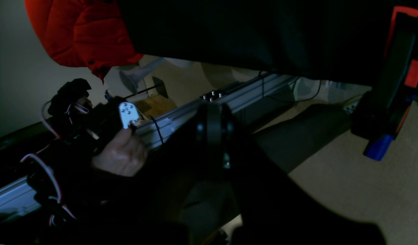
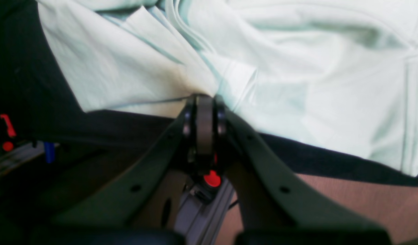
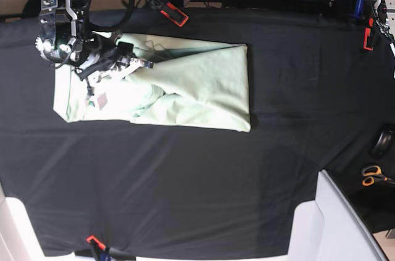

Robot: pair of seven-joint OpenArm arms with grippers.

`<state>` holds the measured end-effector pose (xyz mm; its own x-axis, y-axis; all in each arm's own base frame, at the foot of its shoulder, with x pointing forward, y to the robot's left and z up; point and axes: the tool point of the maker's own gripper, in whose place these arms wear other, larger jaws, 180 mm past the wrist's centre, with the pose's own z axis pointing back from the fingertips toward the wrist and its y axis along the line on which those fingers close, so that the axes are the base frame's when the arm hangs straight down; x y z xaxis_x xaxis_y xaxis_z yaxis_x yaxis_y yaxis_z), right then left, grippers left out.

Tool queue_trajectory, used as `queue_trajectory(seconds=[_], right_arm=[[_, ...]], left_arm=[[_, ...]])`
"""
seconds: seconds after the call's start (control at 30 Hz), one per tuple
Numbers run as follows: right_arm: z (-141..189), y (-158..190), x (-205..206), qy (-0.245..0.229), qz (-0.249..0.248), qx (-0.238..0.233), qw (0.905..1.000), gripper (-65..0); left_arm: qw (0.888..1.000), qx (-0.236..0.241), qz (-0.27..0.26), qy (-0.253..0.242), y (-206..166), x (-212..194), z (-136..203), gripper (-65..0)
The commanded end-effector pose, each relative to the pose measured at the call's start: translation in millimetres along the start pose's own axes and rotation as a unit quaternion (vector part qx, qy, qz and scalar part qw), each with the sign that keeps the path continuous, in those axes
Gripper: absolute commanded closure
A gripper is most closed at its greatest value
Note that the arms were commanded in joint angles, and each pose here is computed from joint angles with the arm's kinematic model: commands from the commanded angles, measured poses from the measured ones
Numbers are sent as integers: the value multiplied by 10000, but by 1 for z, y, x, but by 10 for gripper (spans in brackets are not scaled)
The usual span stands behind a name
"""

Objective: Fold the T-shirt properly
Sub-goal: 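Pull the fold with the right gripper toward the shirt end near it, then grasp the middle fold again with the right gripper and smooth it flat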

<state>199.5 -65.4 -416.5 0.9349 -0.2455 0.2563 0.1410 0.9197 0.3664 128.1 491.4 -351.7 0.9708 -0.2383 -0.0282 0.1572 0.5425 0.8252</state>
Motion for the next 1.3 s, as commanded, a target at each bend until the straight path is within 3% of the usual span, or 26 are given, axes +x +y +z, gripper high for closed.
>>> queue_trajectory(seconds=[0.0, 0.2, 0.73, 0.83, 1.0, 1.1, 1.27], right_arm=[[-1, 2, 2, -21, -44, 48, 10000, -1], [-18, -8, -19, 394, -192, -48, 9990, -3], [-30, -9, -36, 689, -389, -42, 9969, -20], [-29, -6, -34, 664, -404, -8, 9970, -110], [-7, 7, -22, 232, -396, 147, 9988, -344], [20, 12, 6, -487, -446, 224, 9976, -358], [13, 9, 41, -729, -235, 178, 9969, -358]], left_arm=[[9996, 264, -17, -54, 19, 4, 1, 0], [9997, 246, -13, -45, 17, 4, 1, 0], [9997, 232, -7, -42, 16, 3, 1, 0], [9997, 232, -7, -42, 16, 3, 1, 0], [9997, 224, -17, -18, 15, 2, 0, 0], [9998, 174, -55, 89, 12, -4, -4, 0], [9998, 149, -48, 99, 9, -5, -4, 0]])
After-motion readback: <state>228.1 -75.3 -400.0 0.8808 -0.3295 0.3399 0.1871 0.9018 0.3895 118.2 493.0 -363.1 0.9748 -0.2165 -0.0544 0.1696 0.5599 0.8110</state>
